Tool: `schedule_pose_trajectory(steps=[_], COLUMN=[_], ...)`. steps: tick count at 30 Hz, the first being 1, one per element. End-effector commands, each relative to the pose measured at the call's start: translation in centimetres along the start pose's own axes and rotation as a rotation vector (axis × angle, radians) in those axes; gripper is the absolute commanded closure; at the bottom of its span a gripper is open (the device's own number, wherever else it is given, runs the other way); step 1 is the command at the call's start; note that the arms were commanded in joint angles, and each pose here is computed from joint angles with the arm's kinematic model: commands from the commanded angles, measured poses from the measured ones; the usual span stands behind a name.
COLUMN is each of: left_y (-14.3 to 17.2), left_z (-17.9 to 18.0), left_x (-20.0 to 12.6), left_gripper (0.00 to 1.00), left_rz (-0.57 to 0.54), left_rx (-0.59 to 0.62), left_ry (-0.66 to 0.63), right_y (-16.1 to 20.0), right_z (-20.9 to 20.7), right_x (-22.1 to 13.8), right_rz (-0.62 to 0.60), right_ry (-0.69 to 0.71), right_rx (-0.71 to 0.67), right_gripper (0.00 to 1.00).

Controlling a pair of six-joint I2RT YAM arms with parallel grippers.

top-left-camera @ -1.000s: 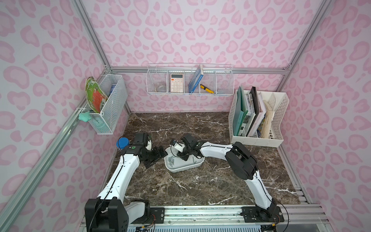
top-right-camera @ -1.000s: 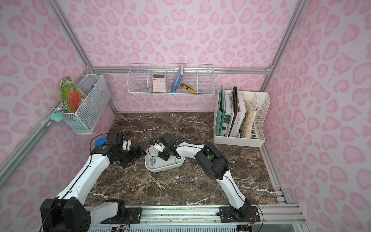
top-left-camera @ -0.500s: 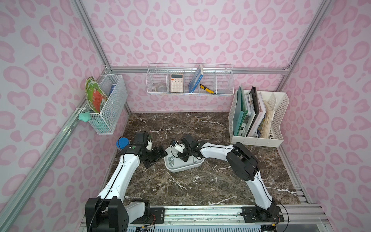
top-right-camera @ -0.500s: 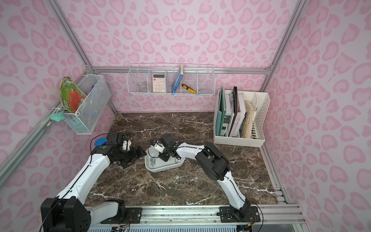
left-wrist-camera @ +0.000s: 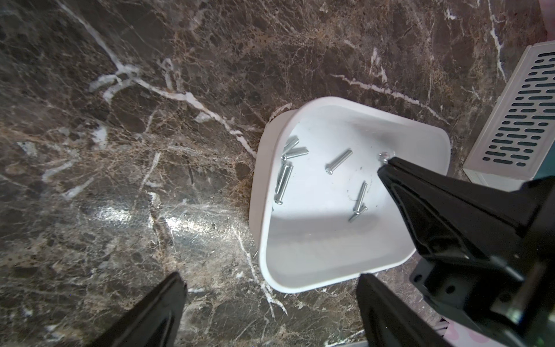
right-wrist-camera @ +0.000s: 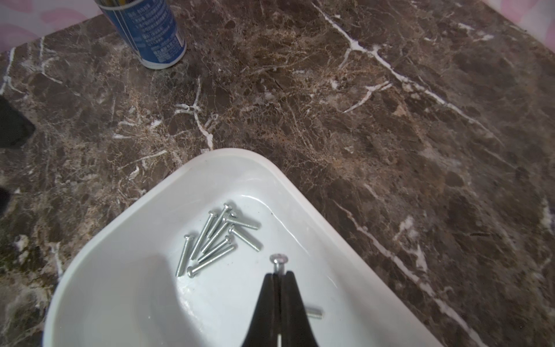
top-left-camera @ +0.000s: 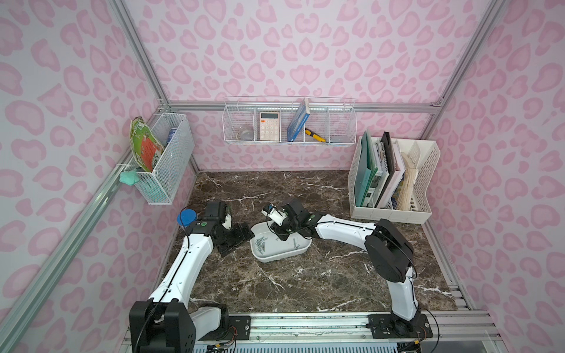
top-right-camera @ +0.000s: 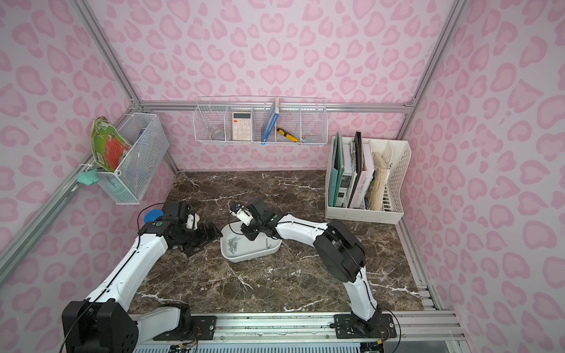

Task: Take out the screws from the storage box
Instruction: Pick up the screw from the storage box, then place the screw at the center of the board.

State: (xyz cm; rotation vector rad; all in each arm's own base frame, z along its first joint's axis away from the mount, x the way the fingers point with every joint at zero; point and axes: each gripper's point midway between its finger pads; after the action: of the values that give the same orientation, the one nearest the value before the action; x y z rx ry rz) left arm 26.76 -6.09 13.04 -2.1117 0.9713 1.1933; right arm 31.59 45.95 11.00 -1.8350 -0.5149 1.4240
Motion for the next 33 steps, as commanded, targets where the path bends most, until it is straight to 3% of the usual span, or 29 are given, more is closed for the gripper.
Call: schedule_pose_trajectory(steps=[1,10,18,24,33], left_y=[0.4,1.1,1.4,1.6,1.7], left_z=[0.0,-0.4,-0.5,-0.4,-0.4], left_x=[0.1,0.4,0.6,0.9,1.0], left_gripper=[0.06,0.07,0.07,0.07,0.07], left_rz=[0.019,0.043,0.05,0.063,0.067], left_rx=[0.002,0.025,0.04,0.043,0.047], left_ry=[-0.006,-0.016,-0.022,-0.026,-0.037], right_y=[-0.7,4.3,11.5,15.8,19.4], right_z=[-1.2,-6.5,-9.6,-9.6,-8.6], right_x=[-1.9,-8.6,-14.6,-14.2,-11.7], right_rz=[-0.043,0.032,0.114,0.174,0.239], right_ry=[0.058,0.282,0.482,0.487,0.453], right_rx=[0.068,0.282,0.451,0.527,0.566], right_gripper=[1.0,1.0,1.0,1.0,1.0])
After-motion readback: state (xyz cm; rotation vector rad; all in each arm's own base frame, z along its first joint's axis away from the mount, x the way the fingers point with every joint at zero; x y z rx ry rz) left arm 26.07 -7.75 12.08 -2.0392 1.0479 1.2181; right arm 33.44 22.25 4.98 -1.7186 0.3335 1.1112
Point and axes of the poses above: each gripper's point midway between its finger pads, its own x axis out along the fingers, its own z axis along the line the jaws close on, y = z × x, and after that the axes turned 11 degrees about -x, right-handed
